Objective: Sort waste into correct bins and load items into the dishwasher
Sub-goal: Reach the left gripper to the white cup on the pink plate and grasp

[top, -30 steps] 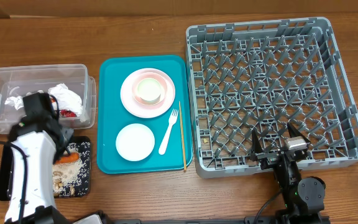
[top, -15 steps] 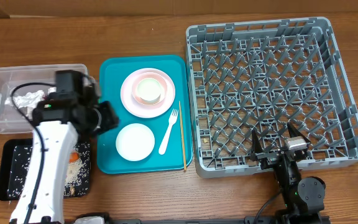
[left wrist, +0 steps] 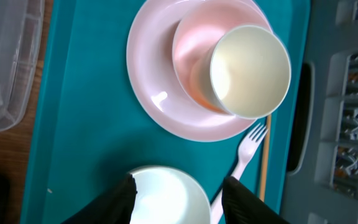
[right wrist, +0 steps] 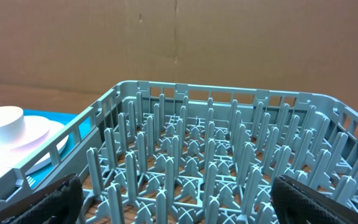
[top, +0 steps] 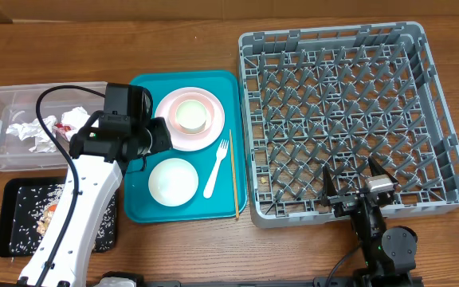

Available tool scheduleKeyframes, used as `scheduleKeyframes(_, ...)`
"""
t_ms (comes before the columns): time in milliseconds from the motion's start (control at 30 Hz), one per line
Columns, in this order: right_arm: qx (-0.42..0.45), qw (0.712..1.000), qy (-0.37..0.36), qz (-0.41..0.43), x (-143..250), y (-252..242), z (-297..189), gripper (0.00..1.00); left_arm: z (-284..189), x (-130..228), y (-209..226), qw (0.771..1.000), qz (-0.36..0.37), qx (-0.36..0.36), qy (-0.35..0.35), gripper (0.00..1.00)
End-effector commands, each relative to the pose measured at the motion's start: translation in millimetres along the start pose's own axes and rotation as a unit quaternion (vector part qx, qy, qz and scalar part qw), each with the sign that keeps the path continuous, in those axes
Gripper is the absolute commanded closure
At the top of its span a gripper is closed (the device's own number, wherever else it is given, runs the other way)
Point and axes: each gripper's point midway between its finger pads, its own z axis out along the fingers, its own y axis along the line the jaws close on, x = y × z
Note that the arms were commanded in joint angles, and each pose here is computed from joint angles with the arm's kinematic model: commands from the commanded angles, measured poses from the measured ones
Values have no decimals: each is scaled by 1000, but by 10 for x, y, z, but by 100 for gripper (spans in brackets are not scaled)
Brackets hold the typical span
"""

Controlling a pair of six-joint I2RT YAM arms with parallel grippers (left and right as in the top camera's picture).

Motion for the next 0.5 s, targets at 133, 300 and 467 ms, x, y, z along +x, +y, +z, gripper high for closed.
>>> scheduleKeyframes(133, 5, 1000, -1, 0, 20, -20, 2, 0, 376, -84, -9, 1000, -23, -11, 12, 54)
scheduleKeyframes(300, 5, 1000, -1, 0, 20, -20, 2, 0, 719, -129, -58, 1000, -25, -9, 17, 56)
scheduleKeyframes(467, 5, 1000, -1, 0, 20, -20, 2, 0, 776, -247, -146, 1000, -22, 4, -7, 54)
